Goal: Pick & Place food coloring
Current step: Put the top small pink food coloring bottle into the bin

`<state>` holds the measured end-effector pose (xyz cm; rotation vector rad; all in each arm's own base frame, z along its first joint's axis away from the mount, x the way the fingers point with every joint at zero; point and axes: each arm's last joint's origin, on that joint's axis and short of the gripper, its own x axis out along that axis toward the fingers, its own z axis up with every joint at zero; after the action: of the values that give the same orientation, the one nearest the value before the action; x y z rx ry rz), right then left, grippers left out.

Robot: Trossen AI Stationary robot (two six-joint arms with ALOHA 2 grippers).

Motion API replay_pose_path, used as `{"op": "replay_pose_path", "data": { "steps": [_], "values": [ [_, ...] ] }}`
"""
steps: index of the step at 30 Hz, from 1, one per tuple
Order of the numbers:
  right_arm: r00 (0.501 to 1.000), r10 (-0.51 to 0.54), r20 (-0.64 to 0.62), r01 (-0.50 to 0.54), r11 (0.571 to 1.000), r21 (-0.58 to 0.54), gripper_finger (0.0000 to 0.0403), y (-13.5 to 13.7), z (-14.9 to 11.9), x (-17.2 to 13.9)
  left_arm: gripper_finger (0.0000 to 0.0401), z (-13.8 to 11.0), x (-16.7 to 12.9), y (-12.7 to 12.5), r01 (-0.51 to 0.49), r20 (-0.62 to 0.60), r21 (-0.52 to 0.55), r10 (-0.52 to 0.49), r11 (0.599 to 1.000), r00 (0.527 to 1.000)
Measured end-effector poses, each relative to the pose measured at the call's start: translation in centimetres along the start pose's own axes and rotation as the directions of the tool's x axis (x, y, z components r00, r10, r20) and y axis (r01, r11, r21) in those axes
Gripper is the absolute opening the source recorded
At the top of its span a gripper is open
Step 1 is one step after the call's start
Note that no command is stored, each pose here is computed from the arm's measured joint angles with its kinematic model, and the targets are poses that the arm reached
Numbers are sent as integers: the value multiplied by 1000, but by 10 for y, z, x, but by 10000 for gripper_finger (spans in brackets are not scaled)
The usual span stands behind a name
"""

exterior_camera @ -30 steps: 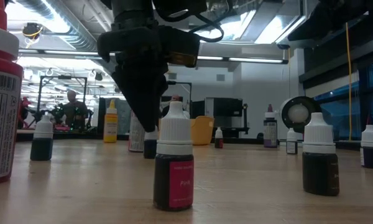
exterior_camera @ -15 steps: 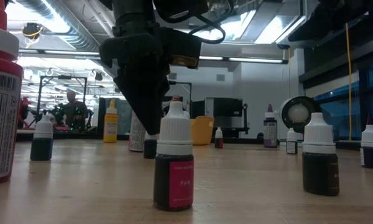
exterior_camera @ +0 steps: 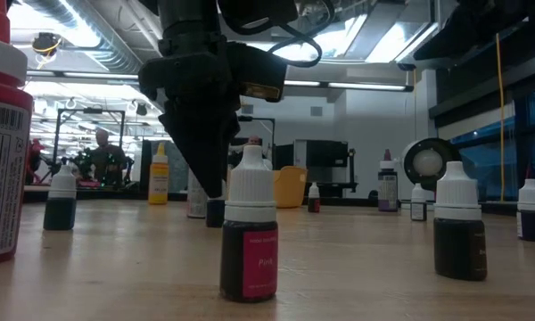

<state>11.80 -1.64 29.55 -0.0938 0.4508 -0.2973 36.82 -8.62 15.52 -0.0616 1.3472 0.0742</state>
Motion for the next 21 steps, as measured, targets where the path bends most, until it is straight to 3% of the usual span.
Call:
{"op": "replay_pose_path", "data": {
  "steps": [8, 21],
  "values": [
    [1000, 0, 0, 0, 1000, 0, 30, 0, 0, 0, 157, -1, 0, -4, 1, 0, 0, -1, 1000, 1000],
    [1000, 0, -1, 0, 1000, -2, 30, 0, 0, 0, 56, 6, -13, -5, 14, 33, -7, -14, 1000, 999]
  ]
}}
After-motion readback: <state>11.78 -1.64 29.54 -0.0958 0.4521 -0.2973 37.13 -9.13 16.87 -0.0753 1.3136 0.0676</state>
